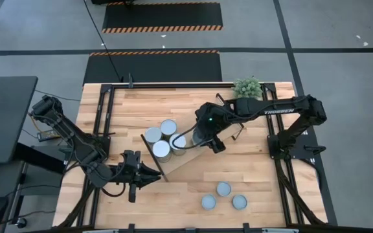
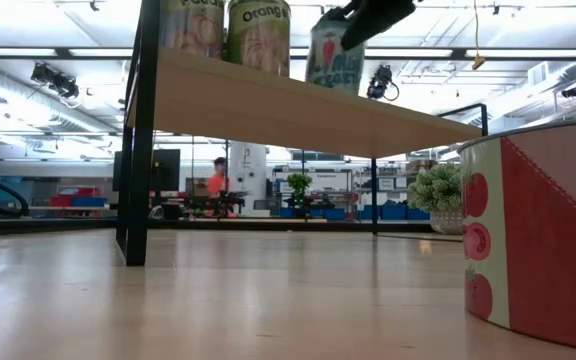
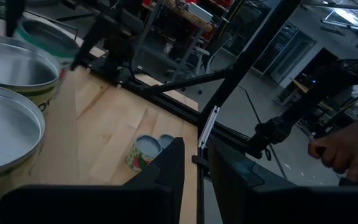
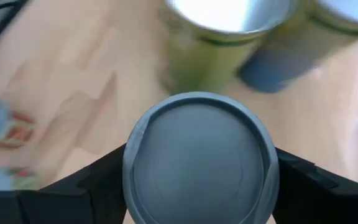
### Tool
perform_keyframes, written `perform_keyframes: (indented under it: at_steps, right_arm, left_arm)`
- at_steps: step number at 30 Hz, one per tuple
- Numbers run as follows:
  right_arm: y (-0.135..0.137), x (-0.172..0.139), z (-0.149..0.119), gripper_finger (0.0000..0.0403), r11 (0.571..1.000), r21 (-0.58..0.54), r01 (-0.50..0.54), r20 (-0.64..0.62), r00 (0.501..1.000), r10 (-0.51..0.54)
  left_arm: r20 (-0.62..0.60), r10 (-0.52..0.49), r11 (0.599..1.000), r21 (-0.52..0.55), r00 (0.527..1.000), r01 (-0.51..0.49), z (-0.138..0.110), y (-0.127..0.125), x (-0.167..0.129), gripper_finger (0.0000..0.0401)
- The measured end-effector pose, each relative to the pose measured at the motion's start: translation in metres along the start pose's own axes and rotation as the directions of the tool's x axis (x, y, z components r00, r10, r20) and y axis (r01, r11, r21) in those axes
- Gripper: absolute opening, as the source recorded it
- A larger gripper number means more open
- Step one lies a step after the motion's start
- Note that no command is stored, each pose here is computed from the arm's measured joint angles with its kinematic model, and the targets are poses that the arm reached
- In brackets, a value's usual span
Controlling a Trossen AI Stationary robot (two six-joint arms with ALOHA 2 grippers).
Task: Pick and place cans onto a shelf
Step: Put the canned mixed vegetables on the shelf
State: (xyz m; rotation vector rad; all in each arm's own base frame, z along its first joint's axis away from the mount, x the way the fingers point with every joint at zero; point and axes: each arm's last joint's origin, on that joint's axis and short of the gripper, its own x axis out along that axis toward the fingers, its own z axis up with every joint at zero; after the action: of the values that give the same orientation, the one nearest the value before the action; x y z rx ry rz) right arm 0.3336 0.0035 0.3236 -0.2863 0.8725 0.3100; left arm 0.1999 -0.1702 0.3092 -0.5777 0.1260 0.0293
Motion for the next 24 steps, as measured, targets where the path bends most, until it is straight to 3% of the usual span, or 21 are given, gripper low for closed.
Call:
perform_keyframes:
  at_steps: [11,19,24]
  right_arm:
    - [-0.002,0.006,0.002,0.0395,1.000,0.013,0.026,0.008,1.000,-0.026]
    - [-0.001,-0.014,0.011,0.0395,0.997,0.026,0.068,0.036,0.997,-0.069]
    - [-0.001,-0.032,0.014,0.0399,0.991,0.050,0.121,-0.010,0.993,-0.121]
  left_arm:
    - [0.002,-0.002,1.000,-0.001,1.000,0.002,0.000,0.000,0.000,0.0078]
    - [-0.001,0.000,1.000,0.013,1.000,0.000,0.000,0.000,0.000,0.0078]
    - [-0.001,0.001,1.000,0.016,1.000,-0.001,0.000,0.000,0.000,0.0078]
